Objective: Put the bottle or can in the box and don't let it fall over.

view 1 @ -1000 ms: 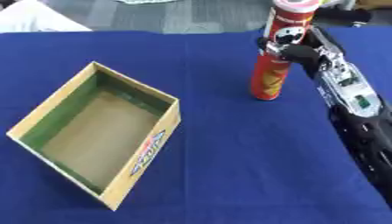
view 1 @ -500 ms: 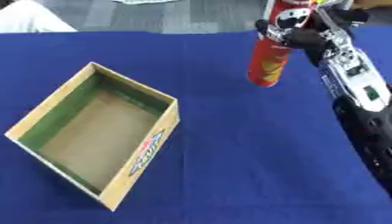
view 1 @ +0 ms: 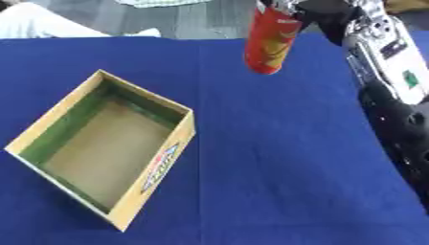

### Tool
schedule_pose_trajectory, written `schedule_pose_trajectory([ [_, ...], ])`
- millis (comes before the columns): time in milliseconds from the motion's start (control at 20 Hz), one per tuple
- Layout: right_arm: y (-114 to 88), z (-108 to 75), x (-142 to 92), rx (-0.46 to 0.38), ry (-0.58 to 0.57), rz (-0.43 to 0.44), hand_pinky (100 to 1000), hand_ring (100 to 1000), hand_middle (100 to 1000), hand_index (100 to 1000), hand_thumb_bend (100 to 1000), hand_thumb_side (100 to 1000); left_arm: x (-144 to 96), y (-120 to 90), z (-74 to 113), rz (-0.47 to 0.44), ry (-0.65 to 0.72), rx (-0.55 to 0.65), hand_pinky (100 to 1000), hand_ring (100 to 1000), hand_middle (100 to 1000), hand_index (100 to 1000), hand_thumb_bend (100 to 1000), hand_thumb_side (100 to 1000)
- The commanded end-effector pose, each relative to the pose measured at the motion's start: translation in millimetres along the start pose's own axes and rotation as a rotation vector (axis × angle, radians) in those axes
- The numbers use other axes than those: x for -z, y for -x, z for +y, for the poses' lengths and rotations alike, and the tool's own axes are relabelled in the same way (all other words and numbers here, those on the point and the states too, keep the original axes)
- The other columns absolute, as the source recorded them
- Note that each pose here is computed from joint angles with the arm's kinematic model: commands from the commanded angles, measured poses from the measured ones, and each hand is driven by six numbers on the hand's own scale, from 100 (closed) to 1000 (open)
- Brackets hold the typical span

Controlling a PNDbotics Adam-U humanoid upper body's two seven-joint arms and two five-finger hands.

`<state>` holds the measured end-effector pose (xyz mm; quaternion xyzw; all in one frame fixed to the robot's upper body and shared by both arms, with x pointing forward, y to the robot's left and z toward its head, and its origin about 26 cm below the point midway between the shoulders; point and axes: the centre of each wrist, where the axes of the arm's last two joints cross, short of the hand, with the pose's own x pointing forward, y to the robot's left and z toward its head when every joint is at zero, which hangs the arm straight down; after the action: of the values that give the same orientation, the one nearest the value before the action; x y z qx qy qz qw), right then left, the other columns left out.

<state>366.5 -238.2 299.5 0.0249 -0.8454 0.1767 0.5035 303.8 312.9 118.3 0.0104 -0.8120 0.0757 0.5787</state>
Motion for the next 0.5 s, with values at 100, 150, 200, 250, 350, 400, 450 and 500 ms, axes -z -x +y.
schedule_pose_trajectory([
  [100, -25.2, 22.7, 8.5, 0.006, -0.106, -0.053, 916, 1000, 981, 374, 279, 100, 2.6, -7.7, 4.4, -0.023, 0.004, 0.022, 738, 941, 895, 854, 491, 914],
  [150, -27.4, 28.6, 10.9, 0.011, -0.131, -0.055, 916, 1000, 982, 374, 280, 100, 2.5, -7.6, 4.4, -0.022, 0.004, 0.022, 737, 941, 895, 854, 491, 913],
  [200, -29.4, 35.5, 13.4, 0.019, -0.159, -0.057, 916, 1000, 983, 375, 280, 100, 2.5, -7.4, 4.3, -0.022, 0.004, 0.022, 737, 941, 895, 854, 491, 913],
  [250, -31.0, 41.2, 15.6, 0.026, -0.181, -0.058, 916, 1000, 984, 375, 280, 100, 2.4, -7.3, 4.4, -0.021, 0.004, 0.021, 737, 941, 895, 854, 492, 913],
  [350, -34.4, 54.4, 20.3, 0.062, -0.232, -0.068, 916, 1000, 985, 375, 279, 100, 2.4, -7.0, 4.2, -0.02, 0.004, 0.02, 737, 941, 895, 854, 492, 913],
  [400, -36.8, 61.0, 22.9, 0.072, -0.257, -0.071, 916, 1000, 985, 376, 278, 100, 2.4, -7.0, 4.1, -0.02, 0.004, 0.019, 737, 941, 895, 854, 492, 913],
  [450, -39.0, 66.8, 24.8, 0.074, -0.276, -0.074, 916, 1000, 986, 376, 278, 100, 2.5, -7.0, 4.1, -0.02, 0.004, 0.019, 737, 941, 895, 854, 492, 913],
  [500, -41.6, 73.5, 26.7, 0.077, -0.299, -0.078, 916, 1000, 986, 376, 277, 100, 2.5, -6.9, 4.0, -0.019, 0.005, 0.019, 737, 941, 895, 854, 492, 913],
])
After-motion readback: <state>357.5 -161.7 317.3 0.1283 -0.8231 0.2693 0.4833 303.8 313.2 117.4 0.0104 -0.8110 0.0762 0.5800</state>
